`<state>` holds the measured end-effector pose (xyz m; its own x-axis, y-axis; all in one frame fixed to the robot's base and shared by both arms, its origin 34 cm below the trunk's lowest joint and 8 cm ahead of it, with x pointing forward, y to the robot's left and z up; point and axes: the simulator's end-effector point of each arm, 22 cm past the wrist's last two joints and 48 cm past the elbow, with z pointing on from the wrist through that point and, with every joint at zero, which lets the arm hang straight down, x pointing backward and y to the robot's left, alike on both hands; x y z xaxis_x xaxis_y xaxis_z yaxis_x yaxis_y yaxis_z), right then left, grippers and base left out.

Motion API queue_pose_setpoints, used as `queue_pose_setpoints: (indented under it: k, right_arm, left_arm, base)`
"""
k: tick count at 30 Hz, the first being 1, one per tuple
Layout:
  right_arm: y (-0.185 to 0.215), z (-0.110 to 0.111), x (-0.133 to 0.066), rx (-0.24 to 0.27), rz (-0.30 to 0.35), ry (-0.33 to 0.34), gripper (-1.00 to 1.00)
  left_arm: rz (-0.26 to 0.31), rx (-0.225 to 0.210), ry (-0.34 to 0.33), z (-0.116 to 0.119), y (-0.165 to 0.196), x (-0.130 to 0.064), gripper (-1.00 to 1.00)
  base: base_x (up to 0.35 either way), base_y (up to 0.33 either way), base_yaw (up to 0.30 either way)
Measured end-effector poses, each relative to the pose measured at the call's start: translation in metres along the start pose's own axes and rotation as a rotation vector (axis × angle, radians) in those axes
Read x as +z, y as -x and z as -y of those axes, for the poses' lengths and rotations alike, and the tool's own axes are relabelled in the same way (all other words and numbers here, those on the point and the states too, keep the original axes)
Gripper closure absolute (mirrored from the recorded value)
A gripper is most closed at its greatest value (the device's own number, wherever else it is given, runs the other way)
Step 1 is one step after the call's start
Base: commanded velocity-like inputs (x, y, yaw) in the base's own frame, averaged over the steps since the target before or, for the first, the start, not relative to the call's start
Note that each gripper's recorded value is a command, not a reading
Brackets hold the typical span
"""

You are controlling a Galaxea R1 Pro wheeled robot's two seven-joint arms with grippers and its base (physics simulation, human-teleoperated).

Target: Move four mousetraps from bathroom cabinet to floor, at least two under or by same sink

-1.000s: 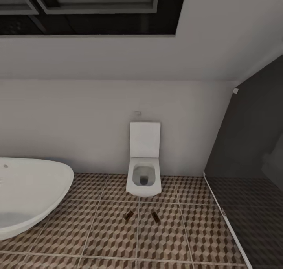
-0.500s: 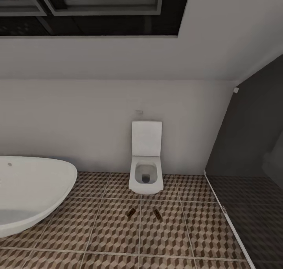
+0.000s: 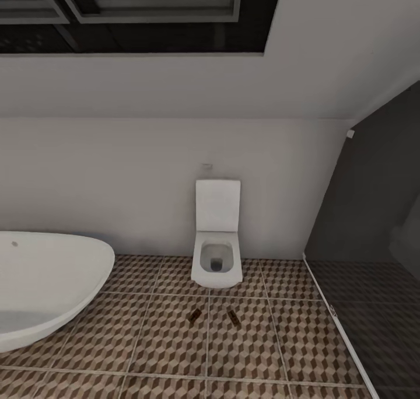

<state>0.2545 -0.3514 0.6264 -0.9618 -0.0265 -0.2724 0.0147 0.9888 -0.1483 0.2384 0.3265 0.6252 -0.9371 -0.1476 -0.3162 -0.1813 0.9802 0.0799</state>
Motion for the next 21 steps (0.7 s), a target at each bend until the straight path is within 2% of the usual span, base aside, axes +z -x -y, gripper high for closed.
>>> queue_pose_setpoints:
  k: [21]
  right_arm:
    - [0.0001, -0.0029, -0.0001, 0.000, 0.001, 0.004, -1.00]
  left_arm:
    - [0.000, 0.000, 0.000, -0.0003, -0.0001, 0.0000, -1.00]
  base:
    - [0.000, 0.000, 0.000]
